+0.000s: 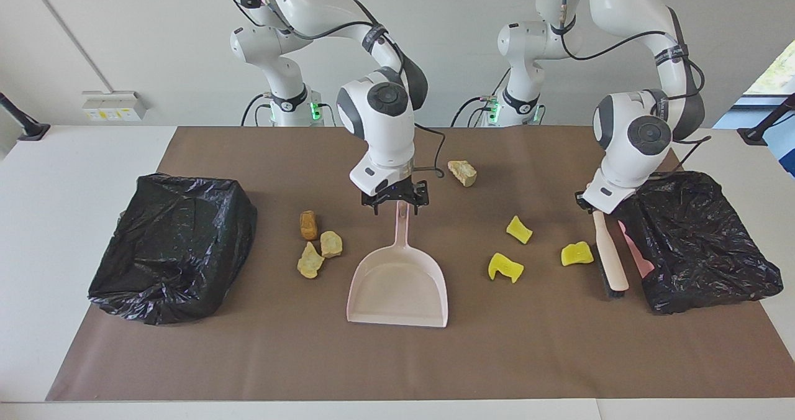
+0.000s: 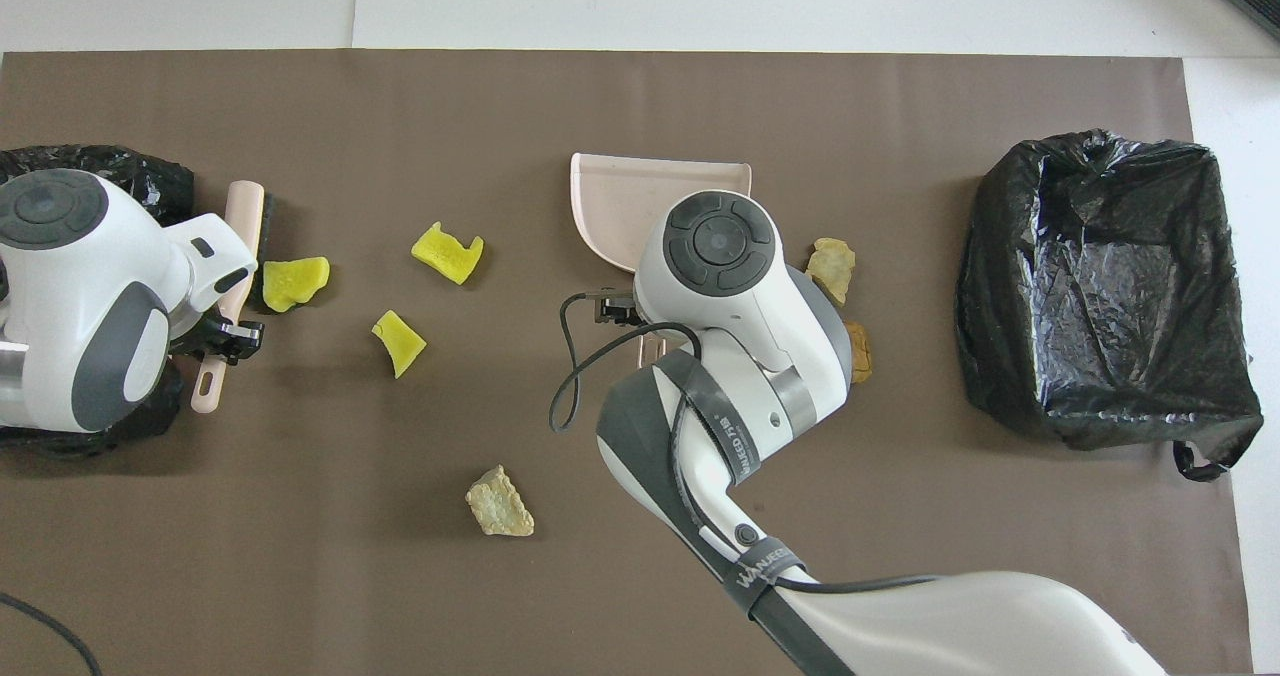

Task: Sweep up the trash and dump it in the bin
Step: 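Lift the brush with the left gripper while the right gripper grasps the dustpan, then sweep yellow pieces with the brush while the right gripper turns the dustpan, then sweep the yellow pieces into the dustpan with the left gripper's brush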

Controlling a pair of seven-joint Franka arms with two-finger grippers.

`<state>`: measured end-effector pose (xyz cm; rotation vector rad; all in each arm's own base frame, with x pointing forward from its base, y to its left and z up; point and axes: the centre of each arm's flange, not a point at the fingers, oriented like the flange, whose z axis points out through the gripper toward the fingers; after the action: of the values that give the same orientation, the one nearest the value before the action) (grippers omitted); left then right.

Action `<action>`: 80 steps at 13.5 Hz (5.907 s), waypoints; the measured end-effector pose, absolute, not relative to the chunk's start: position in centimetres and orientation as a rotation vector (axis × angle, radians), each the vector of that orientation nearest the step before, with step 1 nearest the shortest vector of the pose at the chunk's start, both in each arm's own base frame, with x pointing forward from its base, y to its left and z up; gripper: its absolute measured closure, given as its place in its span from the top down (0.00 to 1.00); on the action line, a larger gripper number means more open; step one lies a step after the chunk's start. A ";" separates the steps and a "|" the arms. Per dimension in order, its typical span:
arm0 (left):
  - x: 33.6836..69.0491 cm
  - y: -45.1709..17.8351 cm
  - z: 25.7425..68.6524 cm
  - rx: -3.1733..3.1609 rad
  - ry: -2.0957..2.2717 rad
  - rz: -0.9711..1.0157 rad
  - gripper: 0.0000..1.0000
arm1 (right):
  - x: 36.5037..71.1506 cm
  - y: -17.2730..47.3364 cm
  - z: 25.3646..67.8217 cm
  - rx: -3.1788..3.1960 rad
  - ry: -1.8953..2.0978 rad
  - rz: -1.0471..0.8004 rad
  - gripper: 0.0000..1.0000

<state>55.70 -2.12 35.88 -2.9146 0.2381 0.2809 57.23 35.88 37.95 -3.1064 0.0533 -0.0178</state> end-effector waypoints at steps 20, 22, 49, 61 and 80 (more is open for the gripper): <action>52.8 -11.8 36.4 -3.039 0.453 0.352 0.26 | 58.2 35.7 35.2 -3.111 0.057 -0.039 0.32; 52.3 -10.8 36.0 -3.042 0.427 0.373 0.26 | 58.4 35.3 36.3 -3.108 0.036 -0.060 0.32; 44.7 -25.1 34.3 -3.051 0.737 0.336 0.26 | 48.6 28.4 34.9 -2.476 -2.034 0.133 0.32; 37.1 -30.5 43.6 -3.065 0.546 0.619 0.26 | 48.6 28.4 34.8 -2.477 -2.034 0.134 0.32; 26.8 -33.0 34.9 -2.749 -1.333 0.504 0.26 | 49.8 26.9 34.3 -2.299 -2.222 0.146 0.32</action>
<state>26.84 -33.03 34.95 -2.7494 -1.3330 0.5043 49.77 26.88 34.28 -2.2987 -2.2217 0.1464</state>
